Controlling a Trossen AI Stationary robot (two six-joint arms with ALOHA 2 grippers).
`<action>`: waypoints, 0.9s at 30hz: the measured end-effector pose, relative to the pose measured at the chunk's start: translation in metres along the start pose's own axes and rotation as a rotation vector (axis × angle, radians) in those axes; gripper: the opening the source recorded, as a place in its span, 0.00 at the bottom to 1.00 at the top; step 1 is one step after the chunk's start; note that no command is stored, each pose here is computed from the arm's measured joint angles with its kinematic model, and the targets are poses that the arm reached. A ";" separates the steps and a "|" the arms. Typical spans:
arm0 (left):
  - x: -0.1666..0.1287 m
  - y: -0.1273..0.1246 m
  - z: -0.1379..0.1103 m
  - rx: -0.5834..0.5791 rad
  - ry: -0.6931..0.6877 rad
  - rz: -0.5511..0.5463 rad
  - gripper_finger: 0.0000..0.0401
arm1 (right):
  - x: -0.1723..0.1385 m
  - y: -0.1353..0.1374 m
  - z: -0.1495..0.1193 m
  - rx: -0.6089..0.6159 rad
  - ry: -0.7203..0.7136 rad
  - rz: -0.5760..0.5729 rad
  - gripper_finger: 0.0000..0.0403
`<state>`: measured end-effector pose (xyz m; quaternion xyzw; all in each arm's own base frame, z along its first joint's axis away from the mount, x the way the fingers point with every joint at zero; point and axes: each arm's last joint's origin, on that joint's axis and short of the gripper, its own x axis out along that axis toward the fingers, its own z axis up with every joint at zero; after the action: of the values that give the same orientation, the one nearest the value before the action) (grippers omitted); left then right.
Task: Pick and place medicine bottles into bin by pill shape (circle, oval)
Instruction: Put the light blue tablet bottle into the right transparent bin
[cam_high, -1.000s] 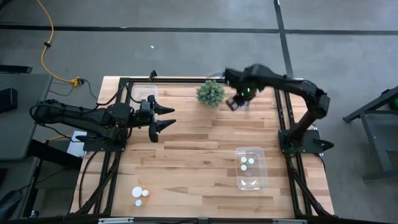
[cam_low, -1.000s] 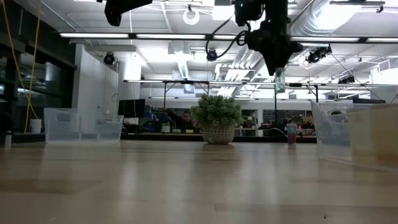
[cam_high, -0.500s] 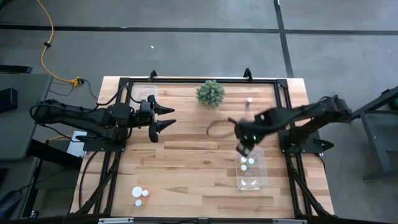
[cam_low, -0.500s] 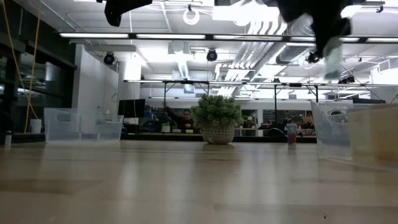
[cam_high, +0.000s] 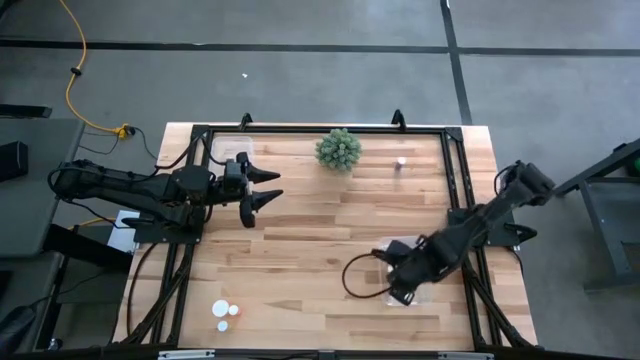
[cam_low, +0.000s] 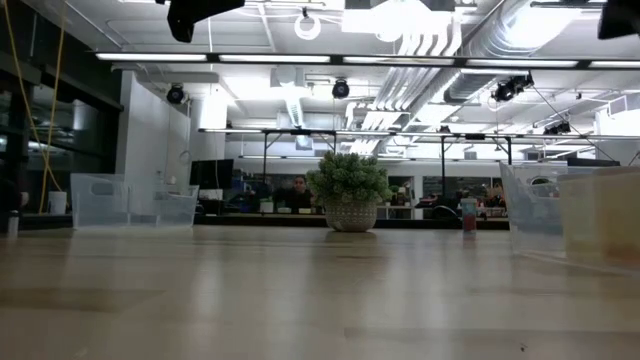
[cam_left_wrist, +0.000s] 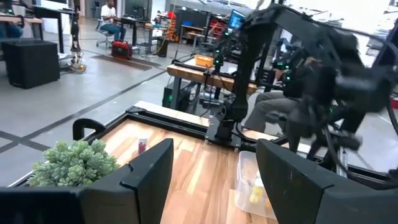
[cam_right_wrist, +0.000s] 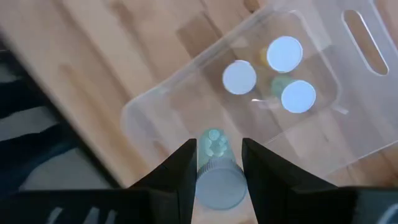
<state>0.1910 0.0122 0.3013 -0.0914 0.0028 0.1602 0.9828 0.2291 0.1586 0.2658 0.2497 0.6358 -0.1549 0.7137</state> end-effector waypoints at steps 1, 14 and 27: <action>0.000 0.000 0.000 0.000 -0.001 0.002 0.54 | 0.007 0.003 0.000 0.002 -0.001 -0.028 0.27; 0.000 0.000 0.000 -0.019 -0.003 0.001 0.54 | 0.072 0.015 0.005 -0.051 -0.007 -0.244 0.27; 0.000 0.000 0.001 -0.018 -0.007 0.001 0.54 | 0.081 0.002 0.000 -0.012 -0.013 -0.220 0.27</action>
<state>0.1910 0.0123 0.3019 -0.0999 -0.0020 0.1609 0.9819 0.2421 0.1678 0.1863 0.1731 0.6558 -0.2303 0.6978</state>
